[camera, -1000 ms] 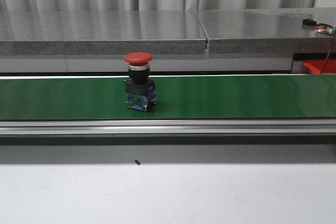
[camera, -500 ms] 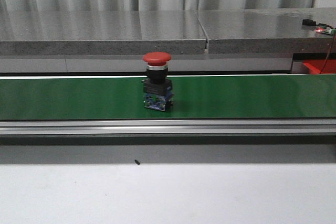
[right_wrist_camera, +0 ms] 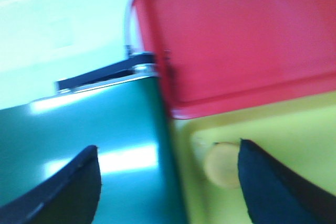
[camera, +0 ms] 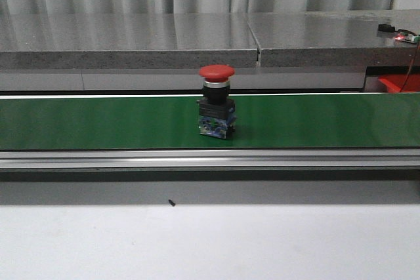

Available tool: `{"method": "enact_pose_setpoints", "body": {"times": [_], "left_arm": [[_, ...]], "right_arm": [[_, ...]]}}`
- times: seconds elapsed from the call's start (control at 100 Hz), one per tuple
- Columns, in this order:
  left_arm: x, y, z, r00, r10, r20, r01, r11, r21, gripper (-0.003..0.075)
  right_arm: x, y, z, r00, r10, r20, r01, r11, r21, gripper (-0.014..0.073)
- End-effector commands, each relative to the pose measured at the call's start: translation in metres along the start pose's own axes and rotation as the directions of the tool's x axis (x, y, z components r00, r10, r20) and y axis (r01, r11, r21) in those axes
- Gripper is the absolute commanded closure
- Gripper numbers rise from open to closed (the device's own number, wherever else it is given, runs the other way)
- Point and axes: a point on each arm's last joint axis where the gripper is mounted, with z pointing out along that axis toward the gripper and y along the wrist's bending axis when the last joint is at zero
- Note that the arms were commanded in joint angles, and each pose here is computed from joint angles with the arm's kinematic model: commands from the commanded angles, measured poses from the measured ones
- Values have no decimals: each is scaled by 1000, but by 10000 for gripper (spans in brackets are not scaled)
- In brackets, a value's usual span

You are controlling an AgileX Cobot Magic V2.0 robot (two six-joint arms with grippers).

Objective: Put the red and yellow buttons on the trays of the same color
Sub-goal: 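Lower the yellow button into the yellow tray and open the right gripper, then lower the right gripper over the red button on the belt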

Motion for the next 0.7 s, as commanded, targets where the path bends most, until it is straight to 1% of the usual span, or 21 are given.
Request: {"method": "enact_pose_setpoints", "body": {"times": [0.0,0.12,0.18,0.33,0.42,0.53,0.58,0.69], "left_arm": [[-13,-1,-4,996,-19,86,18,1000,12,739],[-13,-1,-4,996,-19,86,18,1000,12,739],[-13,-1,-4,996,-19,86,18,1000,12,739],[-13,-1,-4,996,-19,86,18,1000,12,739],[-13,-1,-4,996,-19,86,18,1000,12,739],[-13,-1,-4,996,-19,86,18,1000,12,739],[-13,-1,-4,996,-19,86,18,1000,12,739],[-13,-1,-4,996,-19,86,18,1000,12,739]], "right_arm": [[-7,24,-28,992,-82,94,86,995,-42,45],[-1,52,-39,980,-175,91,183,978,-99,45],[4,68,-42,967,-240,84,249,960,-129,45],[13,94,-44,939,-337,73,345,919,-193,45],[18,110,-46,915,-395,84,404,885,-230,45],[25,127,-45,891,-446,81,451,851,-269,45],[30,139,-44,878,-473,77,473,828,-301,45],[38,154,-43,859,-507,72,499,797,-340,45]]}}
